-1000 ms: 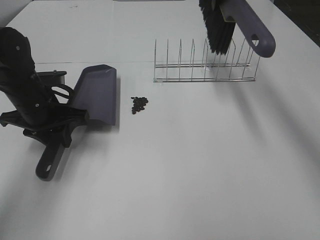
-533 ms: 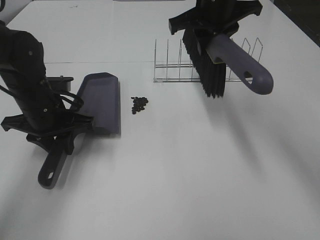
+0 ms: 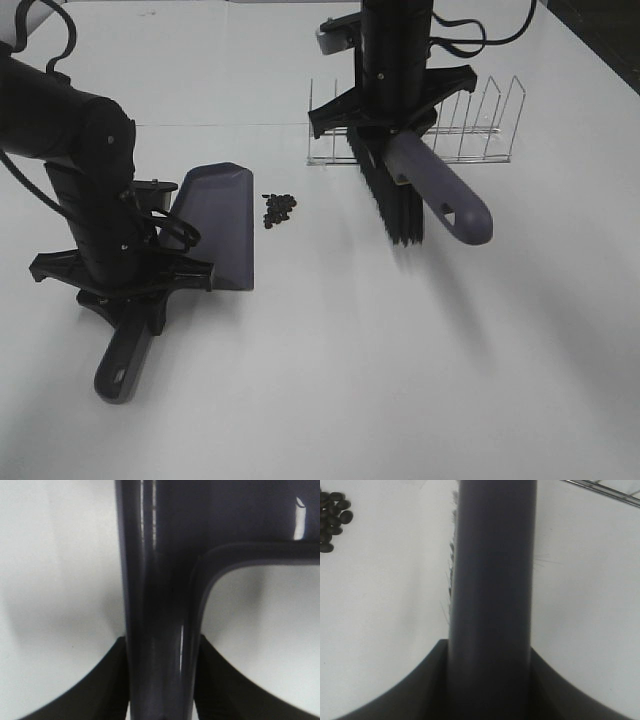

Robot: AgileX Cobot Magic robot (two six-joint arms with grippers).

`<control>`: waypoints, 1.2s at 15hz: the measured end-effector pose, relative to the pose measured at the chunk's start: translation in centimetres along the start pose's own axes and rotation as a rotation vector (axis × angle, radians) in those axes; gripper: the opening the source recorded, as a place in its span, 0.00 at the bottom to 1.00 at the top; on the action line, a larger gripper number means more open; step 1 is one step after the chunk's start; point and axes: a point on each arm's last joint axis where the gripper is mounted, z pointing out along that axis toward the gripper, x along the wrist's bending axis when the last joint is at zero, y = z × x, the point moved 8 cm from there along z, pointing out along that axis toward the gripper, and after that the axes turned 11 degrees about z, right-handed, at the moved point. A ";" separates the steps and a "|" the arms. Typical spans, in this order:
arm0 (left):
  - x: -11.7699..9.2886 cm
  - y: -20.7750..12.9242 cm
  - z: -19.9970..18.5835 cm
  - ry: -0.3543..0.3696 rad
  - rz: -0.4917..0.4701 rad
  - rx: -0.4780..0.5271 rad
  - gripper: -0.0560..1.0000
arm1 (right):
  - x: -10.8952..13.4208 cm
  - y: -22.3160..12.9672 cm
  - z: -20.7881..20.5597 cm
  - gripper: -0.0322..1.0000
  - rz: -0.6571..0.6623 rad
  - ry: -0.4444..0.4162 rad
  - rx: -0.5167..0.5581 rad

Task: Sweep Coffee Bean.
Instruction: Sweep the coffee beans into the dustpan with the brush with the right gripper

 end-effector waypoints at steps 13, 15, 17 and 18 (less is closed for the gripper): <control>0.0 0.0 0.1 0.001 0.000 0.005 0.38 | 11.0 -3.6 5.9 0.32 -0.192 0.017 0.052; 0.0 0.0 0.1 0.001 0.000 0.005 0.38 | 14.2 -4.1 5.1 0.32 -0.184 0.110 0.051; 0.0 0.0 0.1 0.001 0.000 0.005 0.38 | 16.0 -4.4 5.1 0.32 -0.149 0.199 0.080; 0.0 0.0 0.1 0.001 0.000 0.005 0.38 | 16.1 -4.3 5.0 0.32 -0.144 0.206 0.080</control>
